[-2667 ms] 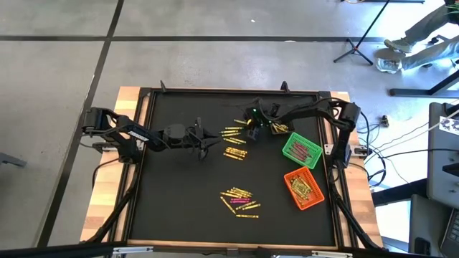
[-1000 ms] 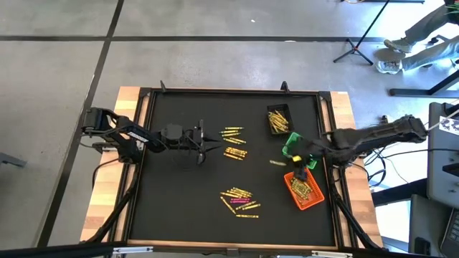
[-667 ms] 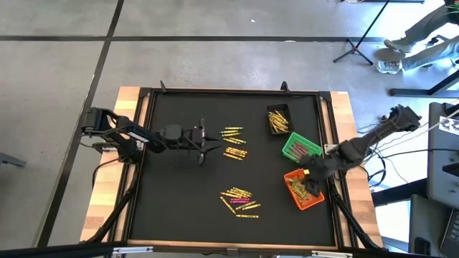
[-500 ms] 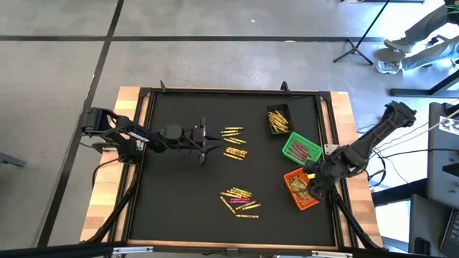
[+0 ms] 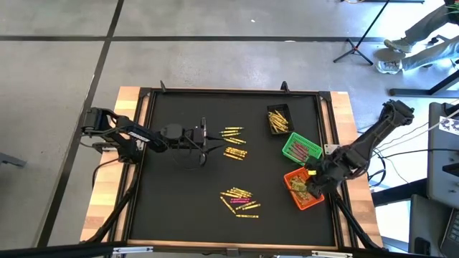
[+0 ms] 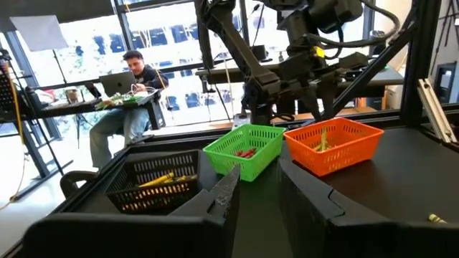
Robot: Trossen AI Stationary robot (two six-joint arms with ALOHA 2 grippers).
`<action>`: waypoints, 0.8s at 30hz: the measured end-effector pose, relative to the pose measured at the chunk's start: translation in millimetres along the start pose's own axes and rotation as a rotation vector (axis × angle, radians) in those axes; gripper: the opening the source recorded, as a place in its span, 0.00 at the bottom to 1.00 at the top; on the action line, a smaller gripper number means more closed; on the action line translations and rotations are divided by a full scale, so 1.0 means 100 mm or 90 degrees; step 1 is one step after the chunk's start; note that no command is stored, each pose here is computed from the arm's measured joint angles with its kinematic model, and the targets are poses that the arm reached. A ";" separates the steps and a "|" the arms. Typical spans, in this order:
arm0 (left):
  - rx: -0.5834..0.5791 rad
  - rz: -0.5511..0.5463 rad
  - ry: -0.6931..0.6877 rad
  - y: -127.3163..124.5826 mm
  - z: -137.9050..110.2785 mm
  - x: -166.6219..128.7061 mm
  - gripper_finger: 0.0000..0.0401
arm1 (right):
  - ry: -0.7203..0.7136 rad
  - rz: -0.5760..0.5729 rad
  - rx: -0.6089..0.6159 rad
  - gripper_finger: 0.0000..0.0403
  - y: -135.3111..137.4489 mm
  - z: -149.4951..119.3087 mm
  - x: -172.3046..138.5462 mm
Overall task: Sort crayons
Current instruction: Put the green crayon into the orange basket
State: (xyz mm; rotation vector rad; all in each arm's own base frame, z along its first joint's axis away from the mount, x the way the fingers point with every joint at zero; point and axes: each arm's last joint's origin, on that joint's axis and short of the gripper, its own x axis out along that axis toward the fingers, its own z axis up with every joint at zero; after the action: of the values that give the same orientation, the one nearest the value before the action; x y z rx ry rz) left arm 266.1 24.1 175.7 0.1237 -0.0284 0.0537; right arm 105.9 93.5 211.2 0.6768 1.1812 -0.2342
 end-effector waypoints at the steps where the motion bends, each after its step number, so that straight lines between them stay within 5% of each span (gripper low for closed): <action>1: 0.000 0.000 0.000 0.00 0.00 0.00 0.20 | 0.000 0.005 0.007 0.24 0.00 0.03 0.00; 6: -0.004 -0.001 0.007 0.00 -0.01 0.00 0.20 | -0.014 0.044 -0.005 0.38 0.01 0.24 0.02; 11: -0.005 -0.001 0.010 0.00 -0.01 0.00 0.20 | -0.144 0.069 -0.137 0.43 0.00 0.58 0.01; 17: -0.013 0.008 0.013 0.00 -0.02 0.00 0.20 | -0.344 -0.075 -0.325 0.41 -0.08 1.06 0.03; 24: -0.022 0.007 0.020 0.00 -0.03 0.00 0.20 | -0.382 -0.166 -0.413 0.41 -0.32 1.65 0.30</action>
State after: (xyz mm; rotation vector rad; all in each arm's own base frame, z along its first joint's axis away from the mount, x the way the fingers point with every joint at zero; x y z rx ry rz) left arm 266.1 24.5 172.8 0.0880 0.0013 0.0669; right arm 228.7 -25.4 207.6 -0.1256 0.6919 -0.2318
